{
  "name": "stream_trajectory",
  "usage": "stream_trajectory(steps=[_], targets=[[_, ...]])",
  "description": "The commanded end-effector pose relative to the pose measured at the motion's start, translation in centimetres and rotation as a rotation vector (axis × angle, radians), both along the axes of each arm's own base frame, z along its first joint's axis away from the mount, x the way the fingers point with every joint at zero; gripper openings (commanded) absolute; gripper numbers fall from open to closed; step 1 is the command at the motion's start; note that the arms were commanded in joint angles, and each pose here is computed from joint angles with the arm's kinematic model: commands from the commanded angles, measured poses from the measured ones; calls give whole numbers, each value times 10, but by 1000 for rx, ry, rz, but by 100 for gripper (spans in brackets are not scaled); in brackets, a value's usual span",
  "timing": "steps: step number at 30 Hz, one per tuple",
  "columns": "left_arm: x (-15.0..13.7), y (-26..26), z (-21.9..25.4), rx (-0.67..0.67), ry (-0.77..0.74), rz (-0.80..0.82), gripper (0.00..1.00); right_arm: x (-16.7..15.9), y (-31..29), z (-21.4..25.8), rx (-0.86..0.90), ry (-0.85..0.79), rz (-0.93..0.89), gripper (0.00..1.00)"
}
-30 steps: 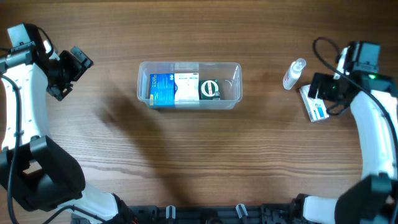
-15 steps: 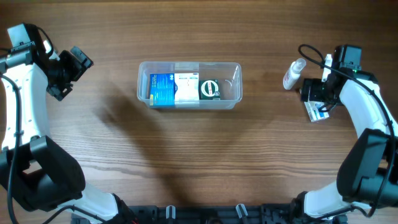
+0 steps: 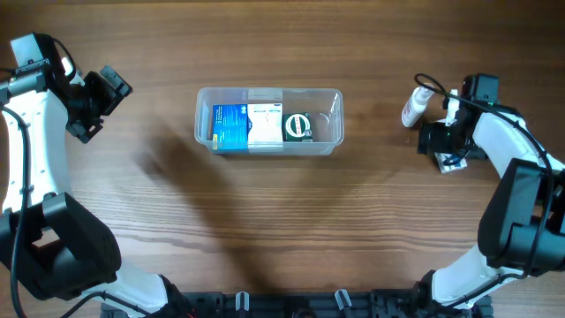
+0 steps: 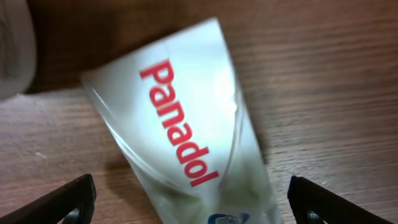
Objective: Pack container
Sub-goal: 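Move the right gripper back to the white Panadol box and grasp it, then lift the Panadol box and carry it over the container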
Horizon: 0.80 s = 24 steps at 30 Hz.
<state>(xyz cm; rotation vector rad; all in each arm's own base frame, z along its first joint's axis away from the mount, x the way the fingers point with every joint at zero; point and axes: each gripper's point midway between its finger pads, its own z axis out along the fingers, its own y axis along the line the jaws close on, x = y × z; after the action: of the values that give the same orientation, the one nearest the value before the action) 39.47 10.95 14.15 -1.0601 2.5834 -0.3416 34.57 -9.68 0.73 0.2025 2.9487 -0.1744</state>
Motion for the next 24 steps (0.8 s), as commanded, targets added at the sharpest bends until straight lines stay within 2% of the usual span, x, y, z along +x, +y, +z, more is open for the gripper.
stream_trajectory(steps=[1, 2, 3, 4, 5, 13, 20, 24], targets=[[3, 4, 11, 12, -28, 18, 100, -4, 2, -10, 21, 21, 4, 97], [3, 4, 11, 12, -28, 18, 100, -5, 3, -10, 23, 23, -1, 95], [3, 4, 11, 12, -28, 18, 100, -6, 3, -10, 24, 26, -2, 90], [3, 4, 11, 12, -28, 18, 100, -8, 3, -10, 27, 34, -7, 72], [3, 4, 11, 12, -28, 18, 100, -8, 3, -10, 29, 36, -16, 69], [3, 4, 11, 12, -28, 18, 100, -16, 5, -11, 41, 64, -55, 66], [3, 4, 11, 12, -28, 18, 100, -23, 8, -12, 60, 86, -126, 55], [3, 4, 11, 12, -28, 18, 100, -25, 12, -13, 84, 90, -129, 53]])
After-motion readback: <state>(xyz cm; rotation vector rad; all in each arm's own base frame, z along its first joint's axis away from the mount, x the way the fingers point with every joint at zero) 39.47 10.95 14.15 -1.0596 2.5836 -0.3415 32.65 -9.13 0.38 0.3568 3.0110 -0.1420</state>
